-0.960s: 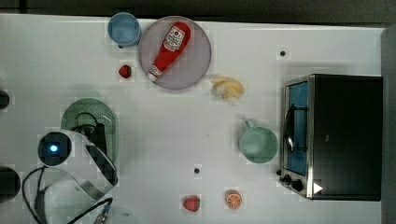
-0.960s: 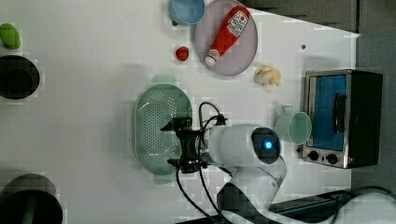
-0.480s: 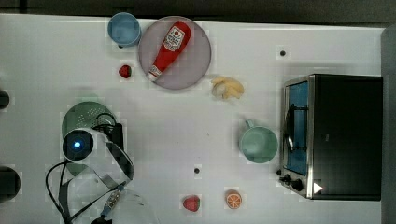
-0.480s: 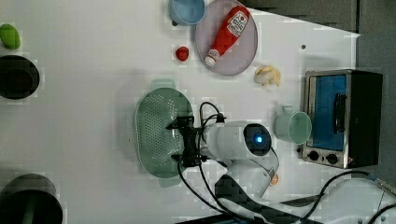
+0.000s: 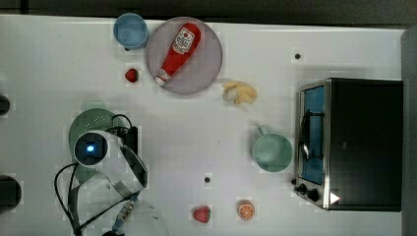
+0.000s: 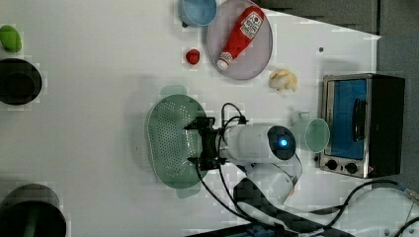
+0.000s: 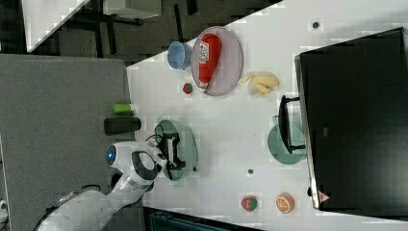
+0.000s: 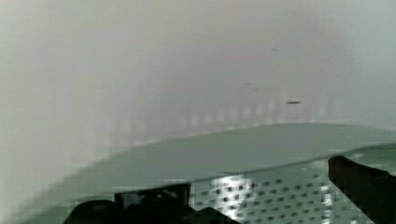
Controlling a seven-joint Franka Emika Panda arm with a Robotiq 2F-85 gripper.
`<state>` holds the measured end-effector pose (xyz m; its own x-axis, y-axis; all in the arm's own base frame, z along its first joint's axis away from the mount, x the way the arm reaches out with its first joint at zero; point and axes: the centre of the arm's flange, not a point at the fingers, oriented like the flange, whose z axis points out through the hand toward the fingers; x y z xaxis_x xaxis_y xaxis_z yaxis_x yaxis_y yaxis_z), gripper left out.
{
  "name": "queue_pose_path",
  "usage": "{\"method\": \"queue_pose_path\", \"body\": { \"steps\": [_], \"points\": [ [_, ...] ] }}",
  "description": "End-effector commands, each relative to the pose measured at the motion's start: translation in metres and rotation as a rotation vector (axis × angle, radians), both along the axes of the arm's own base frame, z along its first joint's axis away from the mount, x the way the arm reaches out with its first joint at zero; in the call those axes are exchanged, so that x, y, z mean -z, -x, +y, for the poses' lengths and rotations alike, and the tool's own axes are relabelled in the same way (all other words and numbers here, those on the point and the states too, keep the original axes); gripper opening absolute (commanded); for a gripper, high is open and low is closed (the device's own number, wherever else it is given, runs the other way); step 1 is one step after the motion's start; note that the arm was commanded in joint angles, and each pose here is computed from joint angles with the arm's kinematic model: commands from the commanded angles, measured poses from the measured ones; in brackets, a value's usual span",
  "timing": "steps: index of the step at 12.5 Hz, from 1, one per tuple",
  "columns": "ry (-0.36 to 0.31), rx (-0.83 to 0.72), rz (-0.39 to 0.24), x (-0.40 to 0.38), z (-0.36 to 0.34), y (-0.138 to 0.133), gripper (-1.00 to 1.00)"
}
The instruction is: Drag strainer left to right.
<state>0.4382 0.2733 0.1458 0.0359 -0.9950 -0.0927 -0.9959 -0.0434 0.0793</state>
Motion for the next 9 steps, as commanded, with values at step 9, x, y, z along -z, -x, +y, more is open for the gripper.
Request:
{"method": "queue_pose_path", "body": {
  "steps": [9],
  "points": [
    [0.064, 0.034, -0.02, -0.014, -0.121, -0.023, 1.0]
  ]
}}
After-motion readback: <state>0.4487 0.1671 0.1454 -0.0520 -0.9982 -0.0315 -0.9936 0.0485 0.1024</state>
